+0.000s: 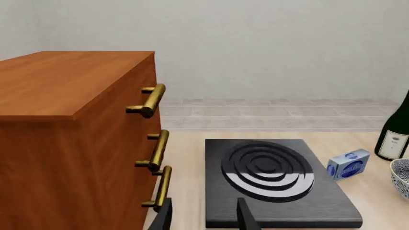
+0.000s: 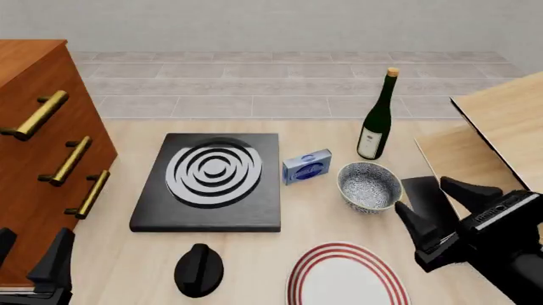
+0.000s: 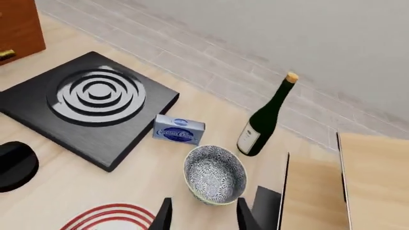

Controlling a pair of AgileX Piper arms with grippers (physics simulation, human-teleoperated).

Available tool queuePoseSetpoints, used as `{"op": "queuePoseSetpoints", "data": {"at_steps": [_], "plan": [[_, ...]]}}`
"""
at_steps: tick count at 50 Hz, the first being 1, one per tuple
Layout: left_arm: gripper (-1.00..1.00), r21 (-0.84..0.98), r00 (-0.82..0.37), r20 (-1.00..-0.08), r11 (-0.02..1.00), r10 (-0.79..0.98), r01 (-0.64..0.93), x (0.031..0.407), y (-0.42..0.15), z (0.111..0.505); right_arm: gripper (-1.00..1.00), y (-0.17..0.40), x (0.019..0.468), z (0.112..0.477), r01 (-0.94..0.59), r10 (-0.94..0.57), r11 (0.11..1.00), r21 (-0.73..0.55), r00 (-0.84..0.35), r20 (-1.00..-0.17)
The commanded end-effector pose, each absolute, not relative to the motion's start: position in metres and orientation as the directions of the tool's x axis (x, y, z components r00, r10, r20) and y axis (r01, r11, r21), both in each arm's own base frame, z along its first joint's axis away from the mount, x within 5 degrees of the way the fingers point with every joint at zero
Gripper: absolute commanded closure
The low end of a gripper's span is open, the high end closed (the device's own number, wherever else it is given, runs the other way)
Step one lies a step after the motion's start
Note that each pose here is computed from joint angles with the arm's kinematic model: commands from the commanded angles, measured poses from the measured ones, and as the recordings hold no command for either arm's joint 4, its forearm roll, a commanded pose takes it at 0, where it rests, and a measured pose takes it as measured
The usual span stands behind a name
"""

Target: Put the bowl on the stove.

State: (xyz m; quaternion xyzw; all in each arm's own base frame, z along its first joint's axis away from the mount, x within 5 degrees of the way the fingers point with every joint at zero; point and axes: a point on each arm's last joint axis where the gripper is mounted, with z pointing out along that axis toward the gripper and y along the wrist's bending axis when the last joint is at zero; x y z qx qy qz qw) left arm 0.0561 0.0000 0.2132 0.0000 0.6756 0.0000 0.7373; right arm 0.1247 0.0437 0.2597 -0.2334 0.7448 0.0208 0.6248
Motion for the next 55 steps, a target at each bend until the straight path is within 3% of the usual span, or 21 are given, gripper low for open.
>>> {"op": "queuePoseSetpoints", "data": {"at_steps": [1, 29, 55], "plan": [[-1.0, 0.0, 0.087, -0.996, 1.0, 0.0, 0.0, 0.056, 0.0, 0.213, -1.0, 0.059, 0.153, 0.264, -0.43, -0.397, 0.852, -0.299, -0.158, -0.904], [-1.0, 0.0, 0.087, -0.996, 1.0, 0.0, 0.0, 0.056, 0.0, 0.213, -1.0, 0.078, 0.224, 0.268, -0.479, -0.509, 0.812, -0.335, -0.297, -0.808], [-1.0, 0.0, 0.087, -0.996, 1.0, 0.0, 0.0, 0.056, 0.0, 0.213, -1.0, 0.093, 0.271, 0.239, -0.528, -0.552, 0.795, -0.298, -0.425, -0.717]]}}
